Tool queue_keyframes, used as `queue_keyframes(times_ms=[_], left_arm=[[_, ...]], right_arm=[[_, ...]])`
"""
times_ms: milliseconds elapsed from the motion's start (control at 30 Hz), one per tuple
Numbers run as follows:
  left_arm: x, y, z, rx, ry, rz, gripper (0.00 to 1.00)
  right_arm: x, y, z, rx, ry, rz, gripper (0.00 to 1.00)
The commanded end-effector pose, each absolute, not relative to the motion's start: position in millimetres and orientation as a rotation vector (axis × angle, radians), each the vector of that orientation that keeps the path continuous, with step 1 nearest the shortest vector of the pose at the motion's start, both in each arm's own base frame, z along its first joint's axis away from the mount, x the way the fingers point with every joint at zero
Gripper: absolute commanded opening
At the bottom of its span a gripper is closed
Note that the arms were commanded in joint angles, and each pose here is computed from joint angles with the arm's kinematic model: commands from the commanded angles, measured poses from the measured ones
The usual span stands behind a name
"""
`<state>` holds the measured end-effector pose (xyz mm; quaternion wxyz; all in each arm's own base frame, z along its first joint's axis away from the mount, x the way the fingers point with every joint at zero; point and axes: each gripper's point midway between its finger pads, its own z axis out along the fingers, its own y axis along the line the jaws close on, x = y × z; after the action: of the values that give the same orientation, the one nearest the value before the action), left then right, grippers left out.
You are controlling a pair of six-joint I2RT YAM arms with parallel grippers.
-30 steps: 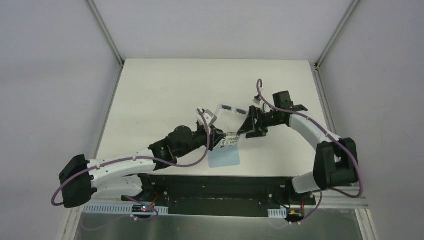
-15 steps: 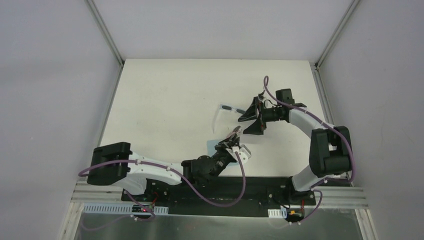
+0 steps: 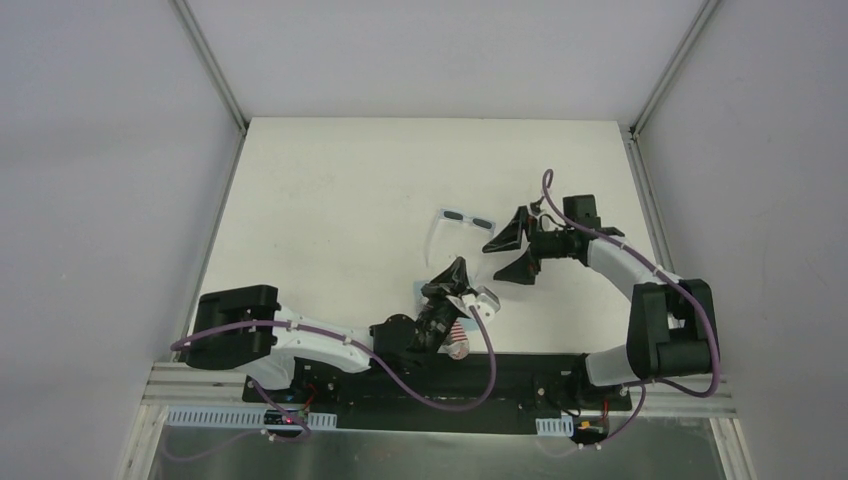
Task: Organize the sunglasses
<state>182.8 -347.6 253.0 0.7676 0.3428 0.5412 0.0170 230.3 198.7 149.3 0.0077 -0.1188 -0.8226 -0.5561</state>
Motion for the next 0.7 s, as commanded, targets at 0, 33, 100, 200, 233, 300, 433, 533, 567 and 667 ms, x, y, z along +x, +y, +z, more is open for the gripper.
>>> queue_keyframes(times_ms=[0,33,100,200,233,300,433,533,567,667], left_arm=[[181.6,-343.6,250.1,0.694,1.219,0.027,0.0],[182.3,-340.8,246.1,0.688,1.249,0.023,0.0],[181.8,-338.1,236.5,0.653,1.346,-0.019,0.0],[174.4,-336.9,224.0,0.606,1.499,-0.139,0.0],[172.9,-332.3,224.0,0.552,1.545,-0.181,0.0],[169.4,-325.9,217.9,0.457,1.645,-0.261,0.0],[165.5,-312.1,207.6,0.424,1.78,-0.337,0.23],[168.9,-299.2,208.7,0.373,1.846,-0.397,0.36],[169.9,-296.2,209.1,0.355,1.865,-0.421,0.38],[169.3,-288.5,207.2,0.317,1.893,-0.455,0.46]], right_arm=[[235.8,202.4,159.1,-0.291,-2.612,-1.81,1.0],[237.9,201.8,160.9,-0.266,-2.635,-1.818,1.0],[241.9,200.4,163.7,-0.209,-2.687,-1.831,0.99],[248.9,194.4,166.0,-0.009,-2.849,-1.806,0.99],[251.2,192.1,168.0,0.057,-2.897,-1.787,0.99],[256.2,187.2,171.9,0.204,-2.987,-1.742,0.94],[265.7,176.8,178.8,0.551,-3.146,-1.593,0.77],[266.7,170.7,181.9,0.755,-3.195,-1.524,0.44],[264.8,170.1,183.4,0.814,-3.19,-1.528,0.19],[261.6,167.5,185.1,0.911,-3.204,-1.502,0.0]])
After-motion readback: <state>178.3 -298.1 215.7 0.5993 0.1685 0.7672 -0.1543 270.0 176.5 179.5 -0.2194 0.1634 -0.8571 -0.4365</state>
